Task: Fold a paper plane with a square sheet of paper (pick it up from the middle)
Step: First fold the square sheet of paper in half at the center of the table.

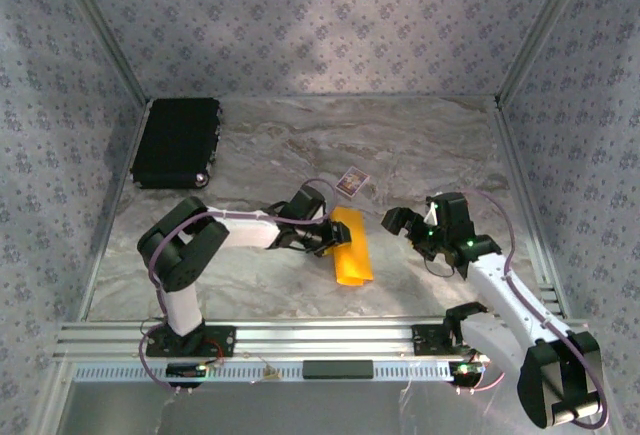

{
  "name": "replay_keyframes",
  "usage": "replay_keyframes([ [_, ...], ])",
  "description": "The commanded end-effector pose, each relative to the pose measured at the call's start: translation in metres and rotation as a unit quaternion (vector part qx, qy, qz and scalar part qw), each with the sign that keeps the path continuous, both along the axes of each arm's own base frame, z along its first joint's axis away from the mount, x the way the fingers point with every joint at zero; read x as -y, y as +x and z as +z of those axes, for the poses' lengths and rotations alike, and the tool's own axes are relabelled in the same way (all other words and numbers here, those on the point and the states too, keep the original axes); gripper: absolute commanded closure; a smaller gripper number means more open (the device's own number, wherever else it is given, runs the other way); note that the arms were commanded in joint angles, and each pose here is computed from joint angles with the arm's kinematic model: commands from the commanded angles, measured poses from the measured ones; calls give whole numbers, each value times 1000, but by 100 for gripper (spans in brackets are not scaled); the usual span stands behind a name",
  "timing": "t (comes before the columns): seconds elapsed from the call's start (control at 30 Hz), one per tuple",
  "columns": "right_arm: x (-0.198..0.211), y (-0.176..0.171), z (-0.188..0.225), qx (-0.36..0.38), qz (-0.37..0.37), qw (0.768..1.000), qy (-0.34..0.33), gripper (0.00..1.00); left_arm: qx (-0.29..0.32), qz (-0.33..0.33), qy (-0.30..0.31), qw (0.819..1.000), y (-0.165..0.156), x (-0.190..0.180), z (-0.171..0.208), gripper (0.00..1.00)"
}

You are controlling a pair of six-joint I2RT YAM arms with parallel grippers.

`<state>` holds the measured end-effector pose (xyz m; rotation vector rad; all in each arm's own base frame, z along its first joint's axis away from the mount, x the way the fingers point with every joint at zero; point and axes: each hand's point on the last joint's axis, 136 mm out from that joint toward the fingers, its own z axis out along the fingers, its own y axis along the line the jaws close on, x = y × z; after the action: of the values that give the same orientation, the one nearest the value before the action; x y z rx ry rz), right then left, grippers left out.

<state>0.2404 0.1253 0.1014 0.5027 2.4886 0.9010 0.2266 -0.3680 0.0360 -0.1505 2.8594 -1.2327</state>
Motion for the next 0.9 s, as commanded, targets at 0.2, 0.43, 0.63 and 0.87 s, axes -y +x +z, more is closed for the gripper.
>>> replay_keyframes([
  [0.2, -6, 0, 1, 2, 15, 1000, 1, 1, 29, -37, 137, 990, -6, -24, -6, 34],
  [0.43, -14, -2, -7, -13, 26, 999, 17, 4, 48, -50, 173, 982, -5, -35, -3, 36],
  [0.63, -22, -1, -11, -17, 43, 999, 23, 16, 42, -65, 183, 980, -7, -36, -10, 38],
  [0.87, -38, 0, -21, -30, 67, 997, 33, 41, 36, -70, 186, 979, -7, -34, -19, 37],
])
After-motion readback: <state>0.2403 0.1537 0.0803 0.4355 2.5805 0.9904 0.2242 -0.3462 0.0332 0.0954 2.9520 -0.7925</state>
